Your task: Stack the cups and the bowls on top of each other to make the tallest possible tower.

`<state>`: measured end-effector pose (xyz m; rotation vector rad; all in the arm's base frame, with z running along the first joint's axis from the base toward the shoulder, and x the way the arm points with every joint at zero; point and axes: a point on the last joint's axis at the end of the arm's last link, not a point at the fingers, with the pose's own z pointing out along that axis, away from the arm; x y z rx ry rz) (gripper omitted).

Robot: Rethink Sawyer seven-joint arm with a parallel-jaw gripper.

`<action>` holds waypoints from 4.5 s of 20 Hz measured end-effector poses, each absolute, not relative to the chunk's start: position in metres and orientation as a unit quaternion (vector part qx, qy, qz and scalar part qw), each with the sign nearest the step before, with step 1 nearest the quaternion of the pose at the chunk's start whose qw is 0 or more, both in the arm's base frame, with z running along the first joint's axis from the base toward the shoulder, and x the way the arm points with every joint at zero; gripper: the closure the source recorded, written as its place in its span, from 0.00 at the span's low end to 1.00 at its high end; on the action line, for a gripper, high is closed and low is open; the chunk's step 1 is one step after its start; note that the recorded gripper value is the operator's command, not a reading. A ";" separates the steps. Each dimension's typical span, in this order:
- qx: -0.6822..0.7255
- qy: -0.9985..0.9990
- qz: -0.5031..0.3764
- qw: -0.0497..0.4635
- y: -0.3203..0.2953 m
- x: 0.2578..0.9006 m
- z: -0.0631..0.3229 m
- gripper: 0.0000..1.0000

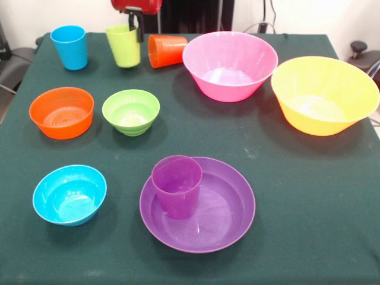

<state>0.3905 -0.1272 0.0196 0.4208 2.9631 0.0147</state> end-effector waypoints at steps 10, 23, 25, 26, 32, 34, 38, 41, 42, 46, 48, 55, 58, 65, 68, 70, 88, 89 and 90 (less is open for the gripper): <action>0.161 0.985 -0.001 0.063 -0.120 0.425 0.059 1.00; 0.182 0.982 0.002 0.056 -0.093 0.479 0.112 1.00; 0.180 0.982 0.002 0.053 -0.082 0.489 0.120 1.00; 0.178 0.983 0.001 0.052 -0.078 0.494 0.122 1.00; 0.134 0.989 -0.005 0.068 -0.029 0.545 0.133 1.00; 0.121 0.990 -0.006 0.078 -0.013 0.562 0.136 1.00; 0.097 0.990 -0.007 0.098 0.018 0.597 0.140 1.00; 0.084 0.990 -0.009 0.112 0.039 0.622 0.141 1.00; 0.081 0.990 -0.011 0.116 0.046 0.632 0.140 1.00; 0.074 0.989 -0.020 0.127 0.067 0.664 0.135 1.00; 0.074 0.988 -0.023 0.131 0.073 0.677 0.131 1.00; 0.085 0.986 -0.041 0.135 0.080 0.720 0.112 1.00; 0.092 0.986 -0.045 0.135 0.077 0.731 0.108 1.00; 0.124 0.981 -0.064 0.135 0.048 0.775 0.089 1.00; 0.133 0.980 -0.072 0.132 0.037 0.788 0.082 1.00; 0.136 0.978 -0.078 0.134 0.032 0.794 0.079 1.00; 0.144 0.973 -0.097 0.153 0.032 0.815 0.075 1.00; 0.145 0.973 -0.096 0.153 0.033 0.815 0.076 1.00; 0.146 0.973 -0.096 0.154 0.034 0.816 0.077 1.00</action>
